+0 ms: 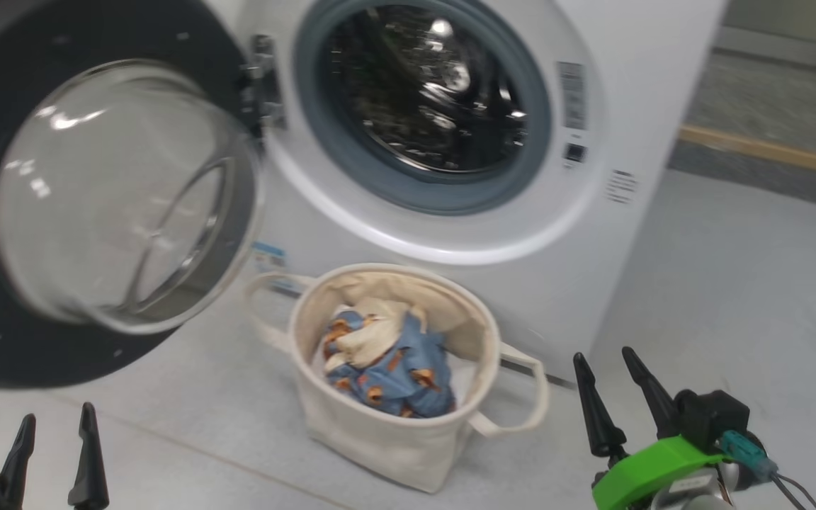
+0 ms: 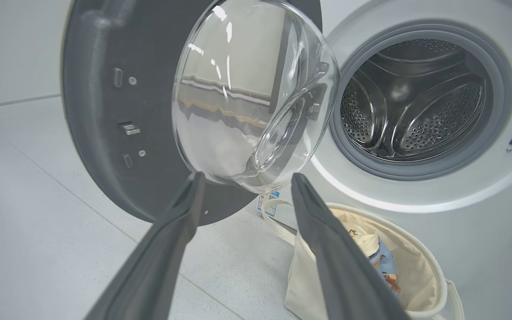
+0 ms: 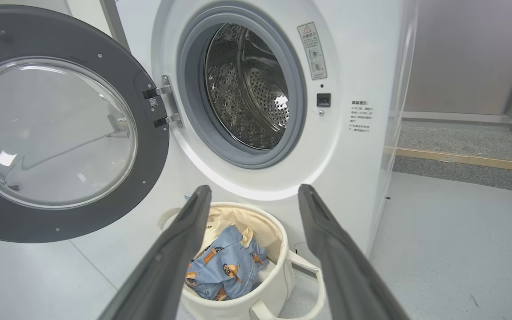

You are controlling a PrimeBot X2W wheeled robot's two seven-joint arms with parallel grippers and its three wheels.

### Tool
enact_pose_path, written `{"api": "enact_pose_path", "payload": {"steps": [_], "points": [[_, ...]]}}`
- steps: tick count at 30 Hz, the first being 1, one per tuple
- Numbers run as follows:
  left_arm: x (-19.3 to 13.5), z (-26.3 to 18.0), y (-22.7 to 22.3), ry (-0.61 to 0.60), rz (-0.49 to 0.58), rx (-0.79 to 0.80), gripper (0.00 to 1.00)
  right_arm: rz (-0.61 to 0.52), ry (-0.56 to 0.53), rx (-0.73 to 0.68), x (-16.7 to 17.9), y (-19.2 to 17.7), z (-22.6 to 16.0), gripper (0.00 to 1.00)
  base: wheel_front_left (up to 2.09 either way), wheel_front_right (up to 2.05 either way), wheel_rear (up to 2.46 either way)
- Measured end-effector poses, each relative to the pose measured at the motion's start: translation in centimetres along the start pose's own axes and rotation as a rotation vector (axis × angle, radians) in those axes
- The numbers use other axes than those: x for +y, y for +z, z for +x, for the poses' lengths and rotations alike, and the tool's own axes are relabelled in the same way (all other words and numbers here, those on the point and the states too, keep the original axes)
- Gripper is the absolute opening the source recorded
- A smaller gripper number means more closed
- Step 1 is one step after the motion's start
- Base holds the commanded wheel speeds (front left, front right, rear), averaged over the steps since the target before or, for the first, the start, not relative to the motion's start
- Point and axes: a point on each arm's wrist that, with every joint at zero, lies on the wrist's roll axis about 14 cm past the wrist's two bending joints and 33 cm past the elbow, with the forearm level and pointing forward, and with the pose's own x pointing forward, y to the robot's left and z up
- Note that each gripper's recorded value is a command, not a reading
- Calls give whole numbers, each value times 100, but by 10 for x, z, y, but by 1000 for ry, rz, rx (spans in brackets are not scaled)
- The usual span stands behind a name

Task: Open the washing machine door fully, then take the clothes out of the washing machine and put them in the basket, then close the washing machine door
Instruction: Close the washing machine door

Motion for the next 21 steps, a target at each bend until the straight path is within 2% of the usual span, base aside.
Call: {"api": "enact_pose_path", "payload": {"steps": [4, 12, 21], "points": [[19, -14, 5, 53, -5, -9, 100, 12, 58, 15, 19, -5, 8, 100, 0, 0, 0], [65, -51, 17, 199, -9, -40, 100, 20, 239, 56, 79, -19, 28, 100, 0, 0, 0], [82, -65, 22, 304, -12, -52, 100, 35, 389, 98, 125, -36, 54, 100, 0, 0, 0]]}}
